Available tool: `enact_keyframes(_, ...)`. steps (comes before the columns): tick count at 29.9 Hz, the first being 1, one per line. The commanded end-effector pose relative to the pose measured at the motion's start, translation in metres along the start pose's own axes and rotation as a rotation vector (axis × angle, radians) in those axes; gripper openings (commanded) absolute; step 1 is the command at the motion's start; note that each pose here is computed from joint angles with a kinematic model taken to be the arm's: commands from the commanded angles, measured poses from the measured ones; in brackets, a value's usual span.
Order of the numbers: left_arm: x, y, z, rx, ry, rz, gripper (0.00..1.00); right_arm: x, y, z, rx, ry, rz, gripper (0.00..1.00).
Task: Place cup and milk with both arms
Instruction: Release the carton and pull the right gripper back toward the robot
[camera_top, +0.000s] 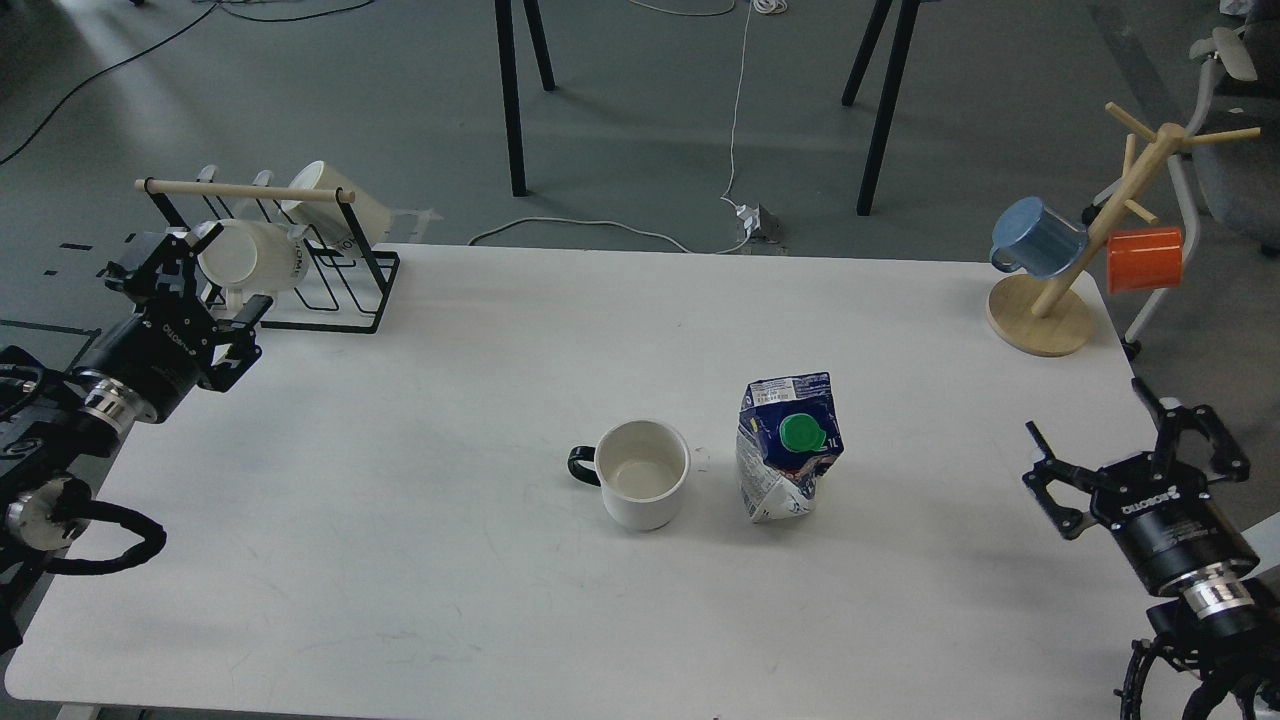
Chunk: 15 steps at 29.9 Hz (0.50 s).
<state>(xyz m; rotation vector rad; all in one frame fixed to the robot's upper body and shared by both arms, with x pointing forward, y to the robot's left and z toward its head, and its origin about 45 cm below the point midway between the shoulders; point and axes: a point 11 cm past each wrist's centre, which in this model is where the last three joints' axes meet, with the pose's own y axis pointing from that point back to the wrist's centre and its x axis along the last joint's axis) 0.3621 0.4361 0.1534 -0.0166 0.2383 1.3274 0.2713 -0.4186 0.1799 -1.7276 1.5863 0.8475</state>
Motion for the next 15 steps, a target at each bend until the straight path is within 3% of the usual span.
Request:
enact_keyframes(1, -0.002, -0.001, -0.001, 0.0, 0.004, -0.002, 0.98, -0.033, -0.056, -0.061, 0.08, 0.14, -0.11, 0.96)
enact_keyframes(5, -0.002, -0.001, -0.001, -0.004, 0.007, -0.003, 0.98, -0.058, -0.093, -0.066, 0.058, 0.203, -0.179, 0.96)
enact_keyframes(15, -0.002, -0.001, -0.001, -0.003, 0.007, -0.001, 0.98, -0.037, -0.104, -0.058, 0.07, 0.218, -0.123, 0.95)
